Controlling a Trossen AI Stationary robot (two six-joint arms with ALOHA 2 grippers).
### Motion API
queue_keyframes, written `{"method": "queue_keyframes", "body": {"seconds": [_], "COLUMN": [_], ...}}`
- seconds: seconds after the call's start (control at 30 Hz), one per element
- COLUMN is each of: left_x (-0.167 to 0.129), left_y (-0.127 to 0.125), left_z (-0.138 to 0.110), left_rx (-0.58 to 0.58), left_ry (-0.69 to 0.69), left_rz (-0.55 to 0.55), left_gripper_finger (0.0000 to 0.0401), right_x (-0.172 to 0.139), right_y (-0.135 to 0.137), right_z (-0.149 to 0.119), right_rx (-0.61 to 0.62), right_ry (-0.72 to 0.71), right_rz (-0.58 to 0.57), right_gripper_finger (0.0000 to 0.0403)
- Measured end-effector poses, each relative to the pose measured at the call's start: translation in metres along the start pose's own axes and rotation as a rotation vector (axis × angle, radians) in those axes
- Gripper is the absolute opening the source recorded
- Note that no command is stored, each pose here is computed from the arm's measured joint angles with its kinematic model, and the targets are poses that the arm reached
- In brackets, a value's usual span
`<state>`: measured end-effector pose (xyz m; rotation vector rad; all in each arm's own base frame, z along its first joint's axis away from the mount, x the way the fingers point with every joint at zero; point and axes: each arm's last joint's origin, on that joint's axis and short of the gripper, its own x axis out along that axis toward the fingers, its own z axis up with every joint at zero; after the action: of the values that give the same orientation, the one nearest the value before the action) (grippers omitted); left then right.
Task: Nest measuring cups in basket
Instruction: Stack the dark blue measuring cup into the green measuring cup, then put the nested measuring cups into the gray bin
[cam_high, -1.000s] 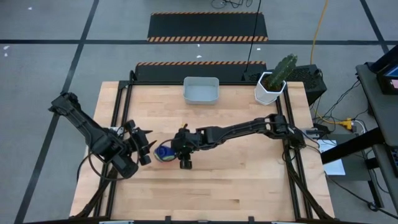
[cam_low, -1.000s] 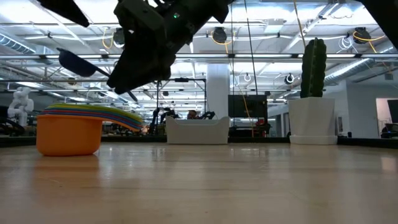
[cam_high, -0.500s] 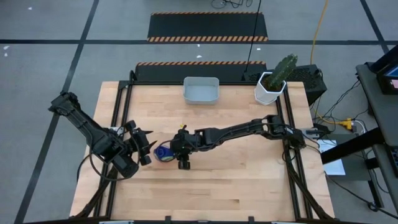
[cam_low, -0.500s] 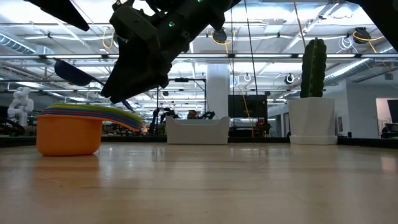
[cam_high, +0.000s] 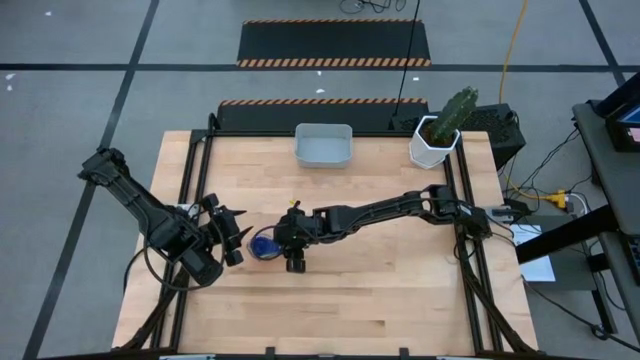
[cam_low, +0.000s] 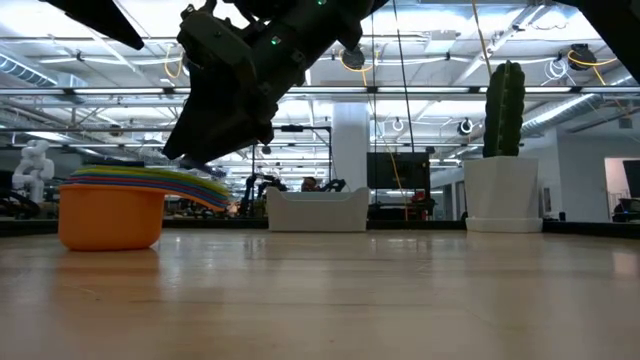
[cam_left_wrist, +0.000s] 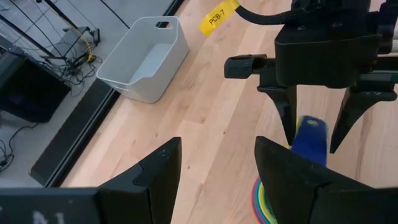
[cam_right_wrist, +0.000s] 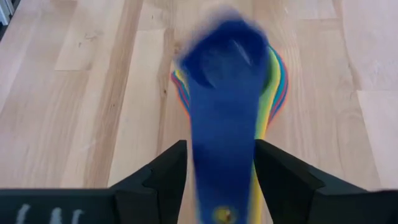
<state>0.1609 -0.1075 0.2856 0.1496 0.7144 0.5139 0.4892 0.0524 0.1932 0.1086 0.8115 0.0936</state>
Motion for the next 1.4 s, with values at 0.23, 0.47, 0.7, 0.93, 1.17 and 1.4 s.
{"method": "queue_keyframes", "body": {"seconds": [0.23,0.47,0.7,0.93,1.17,1.4], "left_x": [0.0,0.0,-0.001,0.009,0.036,0.071], "left_y": [0.0,-0.007,-0.02,-0.043,-0.063,-0.071], "left_z": [0.0,0.004,0.014,0.02,0.018,0.014], "left_rx": [-0.005,-0.044,-0.056,0.001,0.083,0.106], "left_ry": [0.0,0.005,-0.038,-0.06,0.046,0.181], "left_rz": [-0.002,-0.087,-0.199,-0.268,-0.311,-0.287], "left_gripper_finger": [0.0207,0.0207,0.0207,0.0209,0.0264,0.0327], "right_x": [0.0,-0.011,-0.045,-0.057,-0.053,-0.062], "right_y": [0.0,0.005,0.037,0.064,0.077,0.078], "right_z": [0.001,0.004,0.006,-0.007,-0.028,-0.059], "right_rx": [0.005,-0.001,-0.084,-0.174,-0.21,-0.178], "right_ry": [-0.009,-0.004,0.031,0.108,0.178,0.244], "right_rz": [0.0,0.005,-0.07,-0.203,-0.248,-0.264], "right_gripper_finger": [0.0191,0.0192,0.0192,0.0192,0.0192,0.0192]}}
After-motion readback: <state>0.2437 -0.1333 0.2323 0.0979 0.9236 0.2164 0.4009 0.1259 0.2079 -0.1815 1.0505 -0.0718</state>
